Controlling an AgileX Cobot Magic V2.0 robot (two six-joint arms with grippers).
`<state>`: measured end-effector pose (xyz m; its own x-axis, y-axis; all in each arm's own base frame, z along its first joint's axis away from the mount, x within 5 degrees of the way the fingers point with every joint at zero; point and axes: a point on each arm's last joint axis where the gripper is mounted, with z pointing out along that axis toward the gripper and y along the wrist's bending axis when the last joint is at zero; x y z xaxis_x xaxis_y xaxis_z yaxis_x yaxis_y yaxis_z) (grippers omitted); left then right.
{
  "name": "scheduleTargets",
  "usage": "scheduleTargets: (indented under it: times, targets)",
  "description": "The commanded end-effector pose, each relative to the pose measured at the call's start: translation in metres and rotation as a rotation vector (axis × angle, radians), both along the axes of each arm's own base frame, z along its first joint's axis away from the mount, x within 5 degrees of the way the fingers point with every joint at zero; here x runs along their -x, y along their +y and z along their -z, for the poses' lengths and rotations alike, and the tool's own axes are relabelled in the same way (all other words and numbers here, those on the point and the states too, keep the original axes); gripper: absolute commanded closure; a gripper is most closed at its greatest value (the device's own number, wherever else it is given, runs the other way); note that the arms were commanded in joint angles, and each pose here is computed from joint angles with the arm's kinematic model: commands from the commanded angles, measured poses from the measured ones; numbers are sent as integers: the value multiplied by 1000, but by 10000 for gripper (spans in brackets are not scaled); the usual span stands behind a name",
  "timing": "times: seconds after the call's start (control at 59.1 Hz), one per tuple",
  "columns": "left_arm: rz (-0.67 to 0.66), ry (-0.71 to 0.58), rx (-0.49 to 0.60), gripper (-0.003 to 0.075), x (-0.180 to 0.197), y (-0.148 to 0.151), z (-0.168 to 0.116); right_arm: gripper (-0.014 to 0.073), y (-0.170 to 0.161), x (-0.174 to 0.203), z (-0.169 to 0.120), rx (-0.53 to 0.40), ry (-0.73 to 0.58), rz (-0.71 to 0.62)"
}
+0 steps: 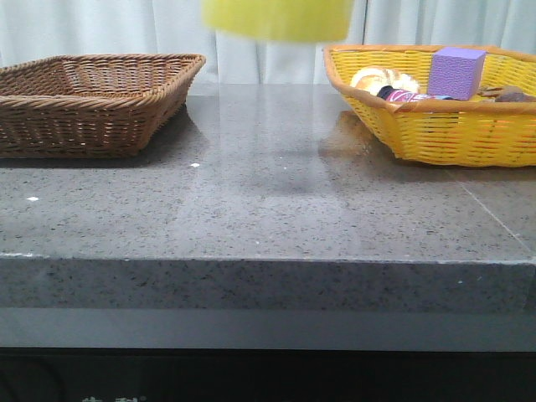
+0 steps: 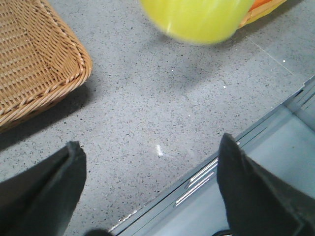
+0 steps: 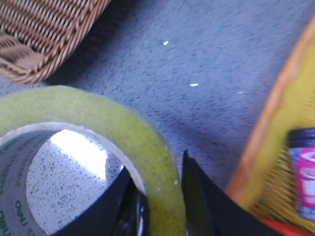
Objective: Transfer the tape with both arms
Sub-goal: 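Lift the tape roll and set it on the table between baskets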
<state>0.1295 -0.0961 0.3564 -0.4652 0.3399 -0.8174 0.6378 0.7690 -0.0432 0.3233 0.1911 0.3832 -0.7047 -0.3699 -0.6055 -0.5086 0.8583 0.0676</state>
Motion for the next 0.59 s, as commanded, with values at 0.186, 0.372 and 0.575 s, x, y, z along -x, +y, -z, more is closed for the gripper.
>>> scheduleTargets:
  times: [0.186,0.372,0.575]
  targets:
    - [-2,-69,71,174,-1,-3,-16,452,30,-13,15,-8,-114,-54]
    - [-2,-69,71,174,-1,-3,-16,452,38,-29,41,69,-107,-61]
    - [-2,-69,71,174,-1,-3,-16,415,39,-36,52,107,-109,-63]
